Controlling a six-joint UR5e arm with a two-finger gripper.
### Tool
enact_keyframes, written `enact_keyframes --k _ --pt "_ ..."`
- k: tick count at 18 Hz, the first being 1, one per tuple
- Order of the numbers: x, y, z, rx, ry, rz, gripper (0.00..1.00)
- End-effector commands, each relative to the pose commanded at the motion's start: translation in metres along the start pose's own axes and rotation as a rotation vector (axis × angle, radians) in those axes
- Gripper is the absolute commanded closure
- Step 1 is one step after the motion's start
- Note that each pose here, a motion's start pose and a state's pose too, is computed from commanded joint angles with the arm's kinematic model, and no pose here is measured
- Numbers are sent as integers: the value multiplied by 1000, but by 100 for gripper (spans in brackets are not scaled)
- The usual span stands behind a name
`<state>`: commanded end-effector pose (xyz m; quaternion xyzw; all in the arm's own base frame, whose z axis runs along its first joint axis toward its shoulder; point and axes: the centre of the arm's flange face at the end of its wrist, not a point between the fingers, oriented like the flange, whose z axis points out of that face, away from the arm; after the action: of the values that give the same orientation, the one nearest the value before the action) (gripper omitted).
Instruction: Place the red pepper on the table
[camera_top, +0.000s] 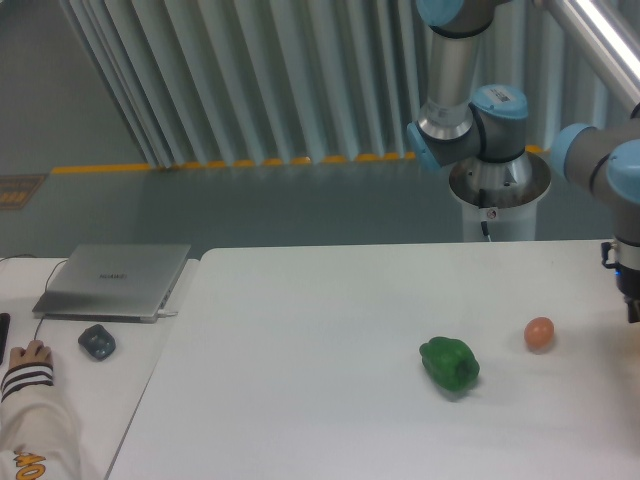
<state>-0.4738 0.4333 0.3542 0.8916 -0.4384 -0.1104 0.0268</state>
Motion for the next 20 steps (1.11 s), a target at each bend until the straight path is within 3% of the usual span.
enact_keyframes --k 5,13,16,20 --pt "4 41 10 -10 14 5 0" --pt "26 67 50 18 96 27 0" --pt "36 88 60 27 112 68 0" --pt "37 91 62 28 118 67 0"
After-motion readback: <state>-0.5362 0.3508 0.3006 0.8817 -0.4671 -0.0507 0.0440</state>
